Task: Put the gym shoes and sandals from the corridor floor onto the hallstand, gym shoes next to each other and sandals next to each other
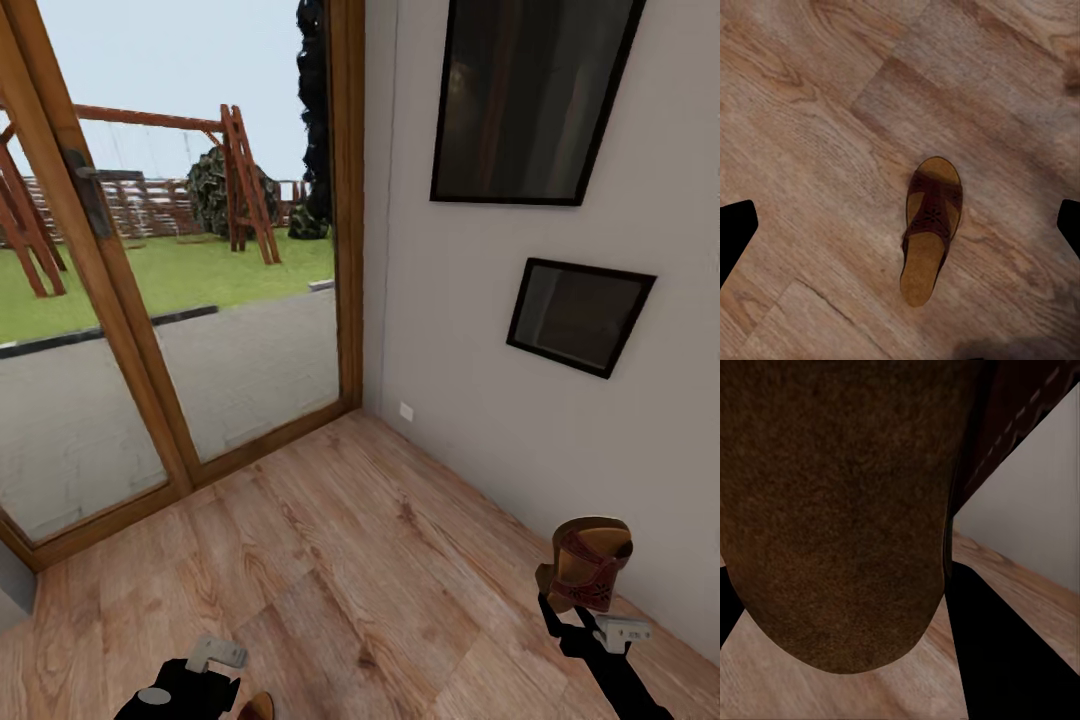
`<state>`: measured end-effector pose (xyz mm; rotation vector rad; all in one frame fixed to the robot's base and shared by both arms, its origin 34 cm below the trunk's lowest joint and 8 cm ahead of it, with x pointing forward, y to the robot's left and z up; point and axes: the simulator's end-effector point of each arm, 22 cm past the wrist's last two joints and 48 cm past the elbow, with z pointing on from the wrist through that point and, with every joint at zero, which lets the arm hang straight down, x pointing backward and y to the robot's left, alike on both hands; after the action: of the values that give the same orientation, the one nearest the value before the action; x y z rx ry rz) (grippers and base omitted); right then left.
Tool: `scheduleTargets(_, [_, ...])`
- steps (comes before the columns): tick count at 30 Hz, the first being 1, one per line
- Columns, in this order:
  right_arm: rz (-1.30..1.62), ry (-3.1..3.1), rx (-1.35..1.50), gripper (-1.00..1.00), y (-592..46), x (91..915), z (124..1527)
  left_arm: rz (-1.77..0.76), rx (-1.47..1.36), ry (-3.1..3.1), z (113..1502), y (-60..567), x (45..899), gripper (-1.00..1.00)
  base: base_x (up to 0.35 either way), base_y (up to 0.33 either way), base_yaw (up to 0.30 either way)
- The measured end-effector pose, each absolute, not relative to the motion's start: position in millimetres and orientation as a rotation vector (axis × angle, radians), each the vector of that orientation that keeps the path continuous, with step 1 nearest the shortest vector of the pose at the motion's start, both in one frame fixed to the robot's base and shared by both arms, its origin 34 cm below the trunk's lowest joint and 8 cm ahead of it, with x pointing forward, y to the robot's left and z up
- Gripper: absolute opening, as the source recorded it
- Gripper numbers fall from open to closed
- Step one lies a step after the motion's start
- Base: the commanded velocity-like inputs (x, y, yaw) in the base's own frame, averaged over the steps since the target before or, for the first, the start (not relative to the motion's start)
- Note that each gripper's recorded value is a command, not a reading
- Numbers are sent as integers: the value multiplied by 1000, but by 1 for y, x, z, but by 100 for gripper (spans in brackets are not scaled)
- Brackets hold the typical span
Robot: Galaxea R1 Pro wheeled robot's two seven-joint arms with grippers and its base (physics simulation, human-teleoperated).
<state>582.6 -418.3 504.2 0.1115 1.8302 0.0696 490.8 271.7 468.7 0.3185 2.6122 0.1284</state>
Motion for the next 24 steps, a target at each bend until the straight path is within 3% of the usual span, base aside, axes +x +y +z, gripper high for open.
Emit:
scheduleTargets(9, [69,1830,112,-100,-418,583,504,128,319,2612,469,272,491,100,-202,-60,-5])
scheduleTargets(24, [70,1831,112,-100,-418,582,504,132,321,2610,469,272,492,100,-19,-4,0])
